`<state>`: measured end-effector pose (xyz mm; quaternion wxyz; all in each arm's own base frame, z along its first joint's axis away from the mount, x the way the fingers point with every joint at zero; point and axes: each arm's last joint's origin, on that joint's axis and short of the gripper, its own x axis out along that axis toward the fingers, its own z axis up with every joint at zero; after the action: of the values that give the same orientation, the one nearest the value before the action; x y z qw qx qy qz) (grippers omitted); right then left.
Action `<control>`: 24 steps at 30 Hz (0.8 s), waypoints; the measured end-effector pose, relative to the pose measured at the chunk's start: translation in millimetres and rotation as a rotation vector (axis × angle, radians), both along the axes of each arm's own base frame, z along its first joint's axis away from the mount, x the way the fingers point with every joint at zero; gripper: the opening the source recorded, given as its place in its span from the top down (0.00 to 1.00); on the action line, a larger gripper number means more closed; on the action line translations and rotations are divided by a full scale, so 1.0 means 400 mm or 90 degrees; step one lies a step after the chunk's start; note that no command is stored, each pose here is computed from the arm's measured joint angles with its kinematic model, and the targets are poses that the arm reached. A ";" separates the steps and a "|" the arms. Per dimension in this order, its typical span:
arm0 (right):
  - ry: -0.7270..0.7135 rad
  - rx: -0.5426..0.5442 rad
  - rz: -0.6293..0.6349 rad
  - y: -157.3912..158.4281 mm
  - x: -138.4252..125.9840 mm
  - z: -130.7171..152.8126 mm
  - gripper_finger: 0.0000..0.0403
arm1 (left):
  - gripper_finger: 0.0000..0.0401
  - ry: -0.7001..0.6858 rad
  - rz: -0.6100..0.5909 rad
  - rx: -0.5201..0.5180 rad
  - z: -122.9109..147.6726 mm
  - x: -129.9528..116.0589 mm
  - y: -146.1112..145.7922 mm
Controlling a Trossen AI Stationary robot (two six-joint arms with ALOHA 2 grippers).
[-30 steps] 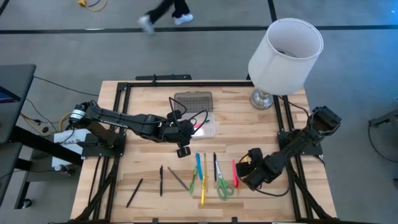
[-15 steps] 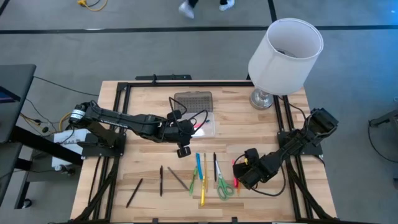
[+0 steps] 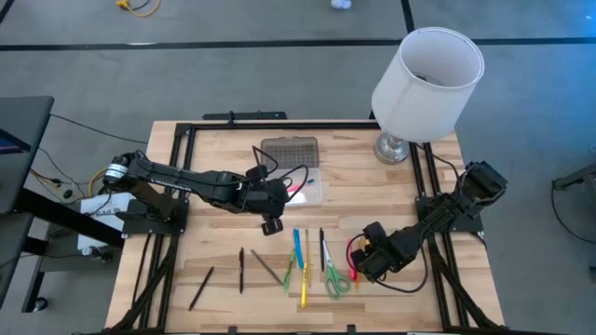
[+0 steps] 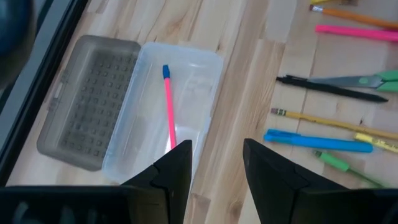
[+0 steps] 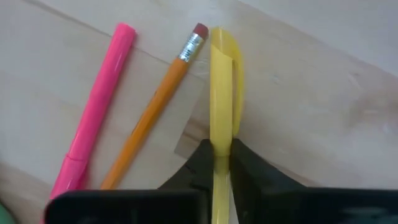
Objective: Pick & place school supplies into a supply box
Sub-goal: Put the right yellow marker pen into the supply box
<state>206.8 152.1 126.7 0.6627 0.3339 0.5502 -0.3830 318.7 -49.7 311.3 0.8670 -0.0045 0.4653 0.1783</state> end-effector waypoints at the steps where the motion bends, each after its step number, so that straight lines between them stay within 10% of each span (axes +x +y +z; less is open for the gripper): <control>1: 0.001 -0.001 0.007 0.000 0.000 0.000 0.98 | 0.65 0.007 0.002 0.000 -0.001 -0.002 0.000; 24: -0.004 -0.013 0.036 -0.010 -0.012 0.024 0.98 | 0.65 0.034 0.039 0.036 -0.006 -0.016 0.008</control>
<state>201.9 148.0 136.4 0.6784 0.3127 0.5534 -0.3685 312.2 -46.7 308.8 0.8484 0.0103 0.4825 0.2175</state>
